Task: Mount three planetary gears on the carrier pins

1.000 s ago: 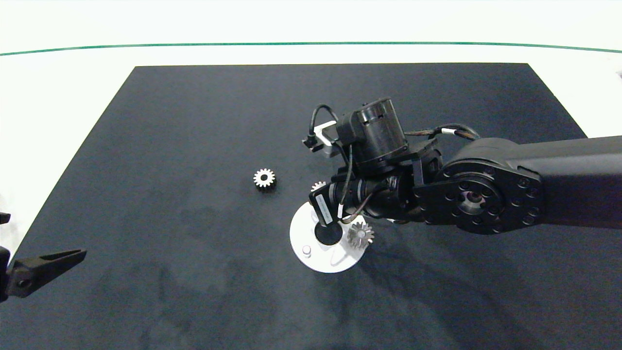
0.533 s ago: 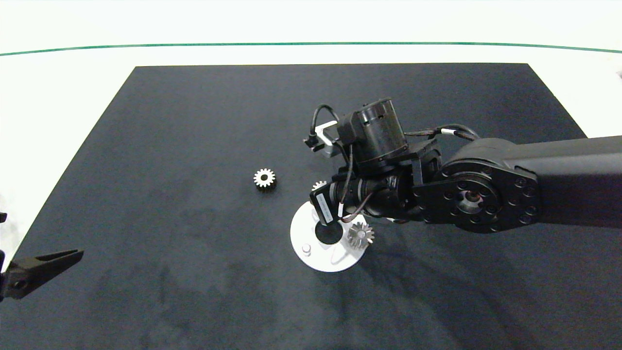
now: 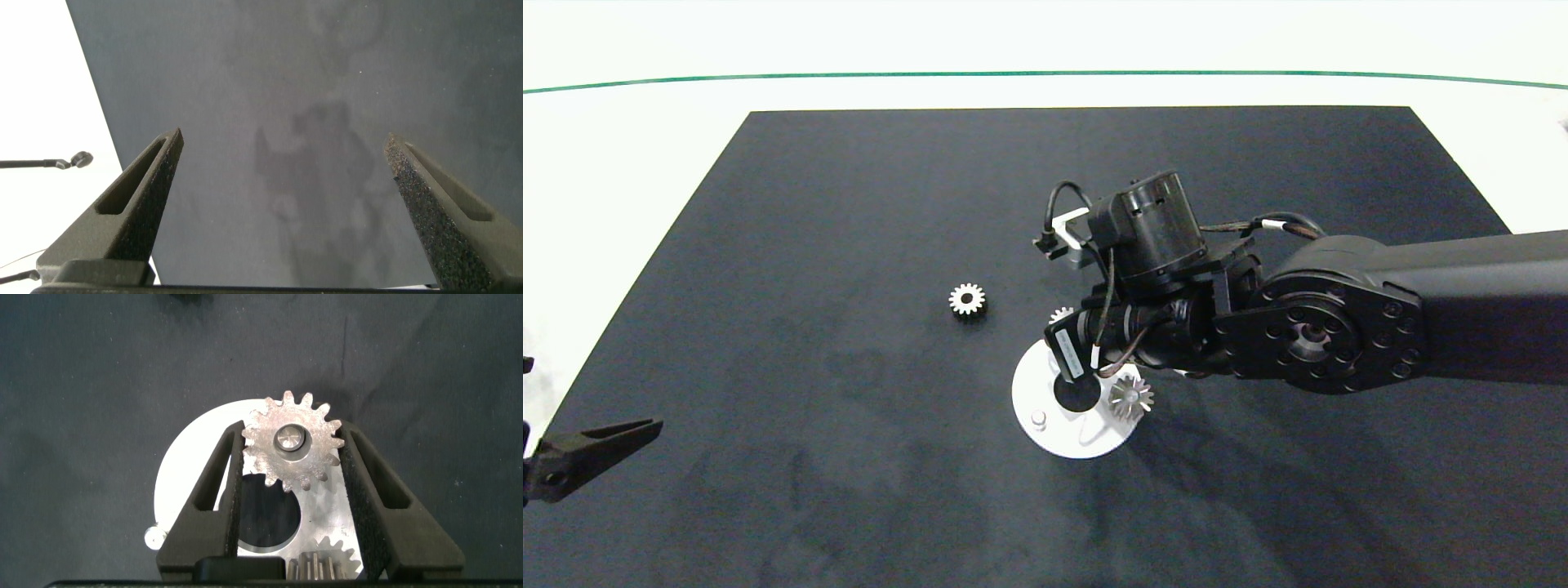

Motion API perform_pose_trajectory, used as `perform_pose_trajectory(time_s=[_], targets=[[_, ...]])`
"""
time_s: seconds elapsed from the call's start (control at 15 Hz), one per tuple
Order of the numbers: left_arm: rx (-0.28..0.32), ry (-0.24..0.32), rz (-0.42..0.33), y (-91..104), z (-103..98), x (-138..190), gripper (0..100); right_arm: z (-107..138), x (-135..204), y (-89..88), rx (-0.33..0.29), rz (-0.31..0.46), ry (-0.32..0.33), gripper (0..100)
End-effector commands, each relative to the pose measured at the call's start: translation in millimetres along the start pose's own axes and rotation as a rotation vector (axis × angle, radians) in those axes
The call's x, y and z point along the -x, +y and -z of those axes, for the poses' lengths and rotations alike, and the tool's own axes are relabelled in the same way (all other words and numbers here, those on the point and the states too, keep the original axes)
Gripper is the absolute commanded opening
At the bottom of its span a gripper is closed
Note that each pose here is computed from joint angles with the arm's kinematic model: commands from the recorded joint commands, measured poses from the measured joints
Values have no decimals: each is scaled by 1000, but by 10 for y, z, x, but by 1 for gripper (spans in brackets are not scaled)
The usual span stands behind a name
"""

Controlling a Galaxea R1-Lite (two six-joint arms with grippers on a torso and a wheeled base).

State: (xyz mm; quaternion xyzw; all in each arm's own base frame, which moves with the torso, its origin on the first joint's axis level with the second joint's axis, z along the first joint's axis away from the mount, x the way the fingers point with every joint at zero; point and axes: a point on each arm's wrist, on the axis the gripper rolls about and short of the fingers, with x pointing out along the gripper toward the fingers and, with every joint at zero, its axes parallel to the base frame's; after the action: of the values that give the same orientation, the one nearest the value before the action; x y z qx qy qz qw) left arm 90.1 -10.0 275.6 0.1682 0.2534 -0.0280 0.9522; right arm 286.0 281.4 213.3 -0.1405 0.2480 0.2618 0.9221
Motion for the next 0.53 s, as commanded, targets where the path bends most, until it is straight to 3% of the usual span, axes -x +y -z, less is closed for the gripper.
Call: perform_pose_trajectory(time_s=[0.07, 0.33, 0.4, 0.53], targets=[[-13, -9, -4, 3, 12, 36, 100, 0, -1, 5, 1, -1, 0, 22], [-13, -9, -4, 3, 12, 36, 100, 9, 2, 10, 3, -2, 3, 22], [-13, -9, -4, 3, 12, 36, 100, 9, 2, 10, 3, -2, 3, 100], [-13, -9, -4, 3, 12, 36, 100, 4, 8, 9, 2, -2, 0, 100]])
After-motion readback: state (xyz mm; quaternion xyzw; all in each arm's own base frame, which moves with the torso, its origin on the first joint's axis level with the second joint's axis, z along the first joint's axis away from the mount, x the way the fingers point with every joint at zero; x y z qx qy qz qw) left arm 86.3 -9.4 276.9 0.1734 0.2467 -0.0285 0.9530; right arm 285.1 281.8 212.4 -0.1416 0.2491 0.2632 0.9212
